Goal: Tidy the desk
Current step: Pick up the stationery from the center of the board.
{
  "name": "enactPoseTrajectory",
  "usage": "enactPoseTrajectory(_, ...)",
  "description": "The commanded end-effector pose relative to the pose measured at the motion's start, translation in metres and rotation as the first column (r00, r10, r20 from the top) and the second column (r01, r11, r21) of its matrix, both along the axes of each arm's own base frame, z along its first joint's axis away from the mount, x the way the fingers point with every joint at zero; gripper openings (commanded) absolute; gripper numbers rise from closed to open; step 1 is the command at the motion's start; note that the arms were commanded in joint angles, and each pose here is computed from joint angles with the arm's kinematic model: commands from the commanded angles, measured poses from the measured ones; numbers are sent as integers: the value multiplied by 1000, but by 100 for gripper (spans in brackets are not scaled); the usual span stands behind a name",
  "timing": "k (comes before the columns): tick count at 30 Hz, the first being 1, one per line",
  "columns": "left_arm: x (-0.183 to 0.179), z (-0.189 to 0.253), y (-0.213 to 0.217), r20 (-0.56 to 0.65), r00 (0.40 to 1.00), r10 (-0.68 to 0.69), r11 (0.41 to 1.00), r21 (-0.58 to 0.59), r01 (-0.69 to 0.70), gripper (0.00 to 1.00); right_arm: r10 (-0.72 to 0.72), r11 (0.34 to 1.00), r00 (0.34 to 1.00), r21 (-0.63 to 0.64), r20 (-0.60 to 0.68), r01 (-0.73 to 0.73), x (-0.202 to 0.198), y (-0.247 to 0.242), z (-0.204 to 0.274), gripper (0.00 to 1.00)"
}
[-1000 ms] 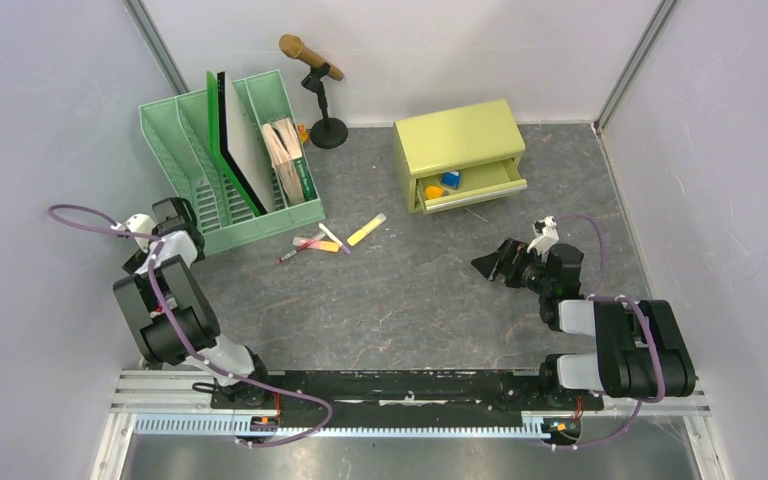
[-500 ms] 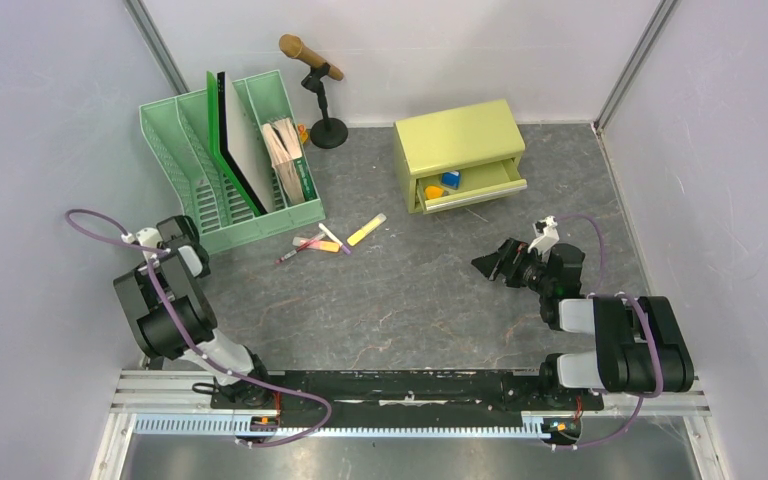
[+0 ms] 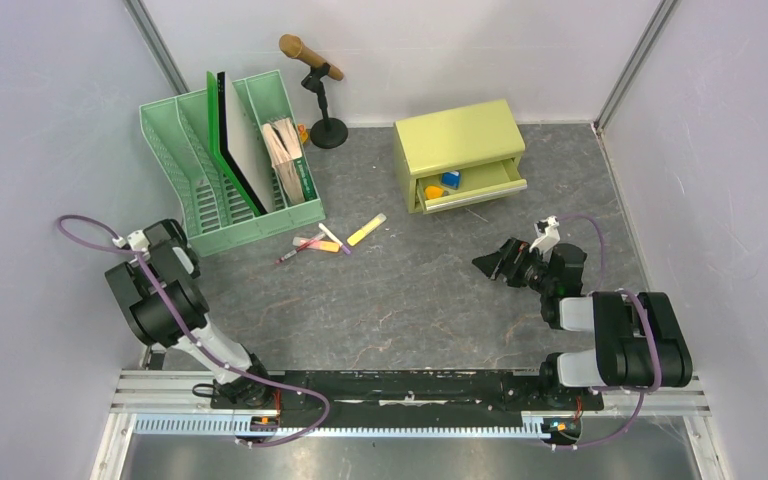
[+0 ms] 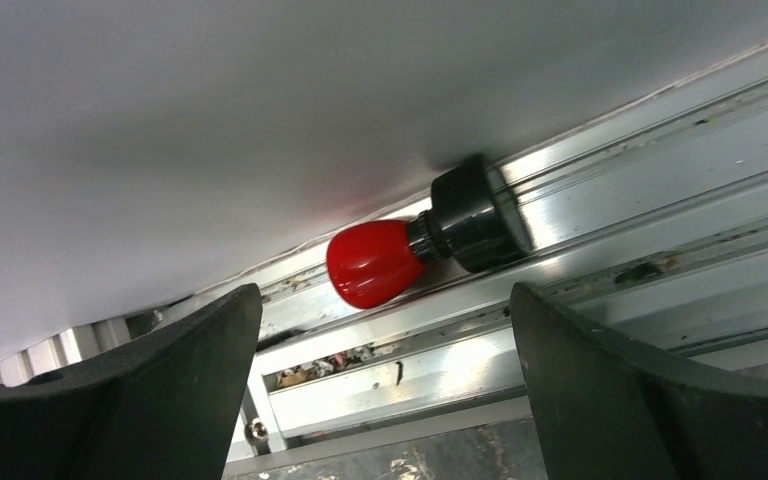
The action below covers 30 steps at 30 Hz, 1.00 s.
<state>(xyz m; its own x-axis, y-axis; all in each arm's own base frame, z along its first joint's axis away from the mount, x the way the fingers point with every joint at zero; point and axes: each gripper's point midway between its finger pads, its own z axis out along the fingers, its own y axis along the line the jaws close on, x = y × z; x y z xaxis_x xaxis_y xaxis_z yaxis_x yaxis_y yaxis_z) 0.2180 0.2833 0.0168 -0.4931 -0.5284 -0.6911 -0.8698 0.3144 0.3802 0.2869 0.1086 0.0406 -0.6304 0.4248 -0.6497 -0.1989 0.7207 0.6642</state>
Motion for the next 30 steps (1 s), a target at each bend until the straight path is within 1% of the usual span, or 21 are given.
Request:
enactPoseTrajectory(1,25,9,15,151,989,-6,999,53,-2,100,-24,1000,973,-9,-230,23,-35,-3,-47,99)
enactPoseTrajectory(3,28,6,15,181,983,-6,999,54,-4,99,-23,1000,972,-6,-234,23,-36,-3,-47,99)
enactPoseTrajectory(5,33,3,14,217,976,-20,999,41,12,97,-24,1000,972,-5,-235,24,-35,-3,-47,99)
enactPoseTrajectory(7,34,1,13,228,974,-18,999,39,10,96,-23,1000,972,-3,-234,23,-36,-3,-47,99)
enactPoseTrajectory(10,23,-4,14,228,972,51,998,31,-60,98,-22,1000,972,-2,-236,22,-36,-3,-48,99)
enactPoseTrajectory(14,7,-9,16,229,961,157,986,21,-166,95,-16,1000,970,8,-242,18,-36,-1,-48,99)
enactPoseTrajectory(22,-15,-24,14,185,938,293,956,-40,-290,93,-14,1000,970,11,-241,17,-36,-1,-48,99)
enactPoseTrajectory(26,-18,-31,14,167,942,291,957,-55,-286,93,-14,1000,970,15,-242,18,-36,-1,-48,99)
enactPoseTrajectory(29,-19,-33,14,171,940,294,956,-62,-287,99,-12,1000,970,19,-243,18,-36,-1,-48,99)
enactPoseTrajectory(30,-17,-34,15,178,940,292,956,-69,-284,100,-12,1000,970,21,-244,18,-36,-1,-48,99)
